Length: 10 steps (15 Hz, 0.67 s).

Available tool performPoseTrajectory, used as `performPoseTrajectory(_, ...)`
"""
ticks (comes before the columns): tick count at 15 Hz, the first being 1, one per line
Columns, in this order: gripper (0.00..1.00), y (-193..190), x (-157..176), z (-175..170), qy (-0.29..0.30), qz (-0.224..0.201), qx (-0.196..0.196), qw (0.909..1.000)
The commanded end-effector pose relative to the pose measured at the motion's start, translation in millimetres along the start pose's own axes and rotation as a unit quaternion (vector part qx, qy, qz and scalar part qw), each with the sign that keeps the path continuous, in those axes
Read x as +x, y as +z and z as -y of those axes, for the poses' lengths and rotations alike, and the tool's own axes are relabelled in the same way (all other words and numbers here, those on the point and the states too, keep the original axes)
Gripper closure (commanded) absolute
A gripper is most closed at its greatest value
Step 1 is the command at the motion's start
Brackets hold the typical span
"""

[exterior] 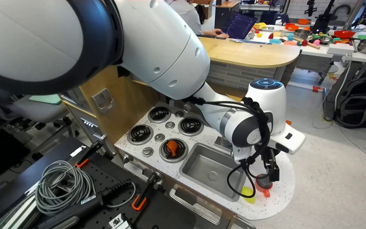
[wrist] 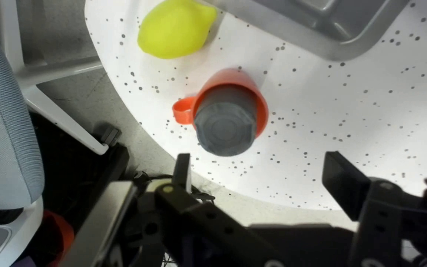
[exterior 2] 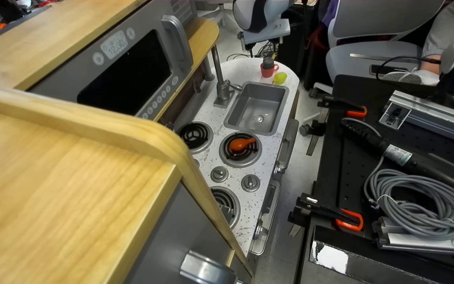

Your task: Put the grey cup in the orange cup

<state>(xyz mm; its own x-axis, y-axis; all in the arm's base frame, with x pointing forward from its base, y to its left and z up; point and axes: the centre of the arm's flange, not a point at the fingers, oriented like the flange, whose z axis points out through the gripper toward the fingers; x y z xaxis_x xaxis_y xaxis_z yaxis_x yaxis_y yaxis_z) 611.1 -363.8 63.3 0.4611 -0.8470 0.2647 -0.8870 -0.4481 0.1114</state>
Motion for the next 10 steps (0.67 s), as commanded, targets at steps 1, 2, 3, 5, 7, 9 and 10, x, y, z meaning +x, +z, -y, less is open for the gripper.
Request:
performPoseTrajectory(1, 0.0, -45.4, -23.6, -0.9, -0.028, 0.01, 0.034, 0.999)
performPoseTrajectory(2, 0.0, -53.6, -33.7, 1.2, -0.043, 0.022, 0.042, 0.9979)
performPoseTrajectory(3, 0.0, -60.0, -48.9, 2.6, -0.064, 0.036, 0.051, 0.996)
performPoseTrajectory(5, 0.0, -72.8, -80.9, 6.2, -0.1, 0.069, 0.073, 0.99)
performPoseTrajectory(7, 0.0, -85.0, -115.0, 15.7, -0.148, 0.097, 0.091, 0.9799)
performPoseTrajectory(9, 0.0, -100.5, -144.7, 24.8, -0.194, 0.121, 0.106, 0.9677)
performPoseTrajectory(10, 0.0, -108.3, -160.3, 27.3, -0.213, 0.13, 0.112, 0.9618)
